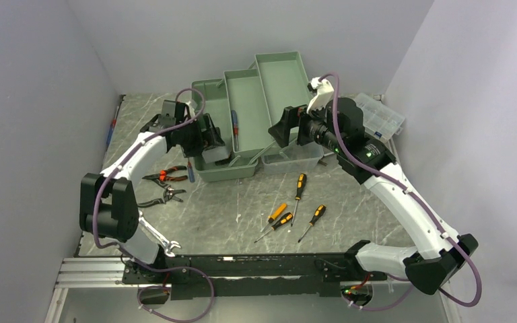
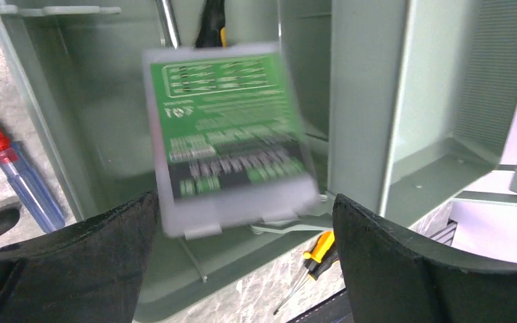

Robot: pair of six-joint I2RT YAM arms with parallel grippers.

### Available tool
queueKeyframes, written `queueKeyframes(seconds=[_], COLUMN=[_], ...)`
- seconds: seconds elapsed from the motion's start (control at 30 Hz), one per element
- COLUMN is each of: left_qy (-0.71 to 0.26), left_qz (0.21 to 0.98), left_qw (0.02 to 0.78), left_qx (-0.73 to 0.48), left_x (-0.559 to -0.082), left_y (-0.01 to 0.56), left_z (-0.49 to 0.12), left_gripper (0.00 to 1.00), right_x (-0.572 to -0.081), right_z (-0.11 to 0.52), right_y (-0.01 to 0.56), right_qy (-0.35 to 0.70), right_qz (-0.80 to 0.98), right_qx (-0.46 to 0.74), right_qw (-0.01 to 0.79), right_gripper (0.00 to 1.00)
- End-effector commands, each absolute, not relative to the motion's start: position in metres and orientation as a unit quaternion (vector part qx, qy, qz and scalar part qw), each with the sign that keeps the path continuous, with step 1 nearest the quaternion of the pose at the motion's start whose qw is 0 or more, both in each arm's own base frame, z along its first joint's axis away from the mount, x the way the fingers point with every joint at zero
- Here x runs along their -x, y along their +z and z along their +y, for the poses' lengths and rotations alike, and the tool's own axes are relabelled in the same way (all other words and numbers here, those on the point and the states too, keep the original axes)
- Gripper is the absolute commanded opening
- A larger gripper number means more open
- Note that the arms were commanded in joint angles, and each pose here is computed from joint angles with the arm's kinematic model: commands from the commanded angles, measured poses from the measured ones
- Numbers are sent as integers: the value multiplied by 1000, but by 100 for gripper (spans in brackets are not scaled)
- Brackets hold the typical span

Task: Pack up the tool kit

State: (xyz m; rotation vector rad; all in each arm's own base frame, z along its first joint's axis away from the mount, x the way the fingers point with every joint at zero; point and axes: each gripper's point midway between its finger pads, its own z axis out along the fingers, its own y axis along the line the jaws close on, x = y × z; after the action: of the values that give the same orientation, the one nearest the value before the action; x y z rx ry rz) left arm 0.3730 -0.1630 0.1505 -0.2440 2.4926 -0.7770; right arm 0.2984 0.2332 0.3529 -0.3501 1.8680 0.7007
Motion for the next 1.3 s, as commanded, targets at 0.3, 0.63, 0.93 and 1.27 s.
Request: queueKeyframes(seconds=[0.3, 0.63, 0.93, 1.27], left_qy=[-289, -219, -166, -131], left_qz=[888, 879, 857, 849], left_qw=[356, 422, 487, 510], left_qx=[42, 29, 4, -36], left_x=[-367, -310, -268, -261], left_y=[233, 254, 242, 238], left_z=[-158, -117, -87, -77], left_gripper=[99, 99, 99, 99], right_x=[-287, -273, -231, -209], right_z=[210, 145, 111, 132], right_y=[324, 246, 174, 102], right_qy=[265, 163, 144, 159], right_qz=[813, 874, 864, 875], right_qx=[104, -145, -306, -372], right_qw=[508, 433, 372, 267], right_gripper=[100, 100, 100, 92])
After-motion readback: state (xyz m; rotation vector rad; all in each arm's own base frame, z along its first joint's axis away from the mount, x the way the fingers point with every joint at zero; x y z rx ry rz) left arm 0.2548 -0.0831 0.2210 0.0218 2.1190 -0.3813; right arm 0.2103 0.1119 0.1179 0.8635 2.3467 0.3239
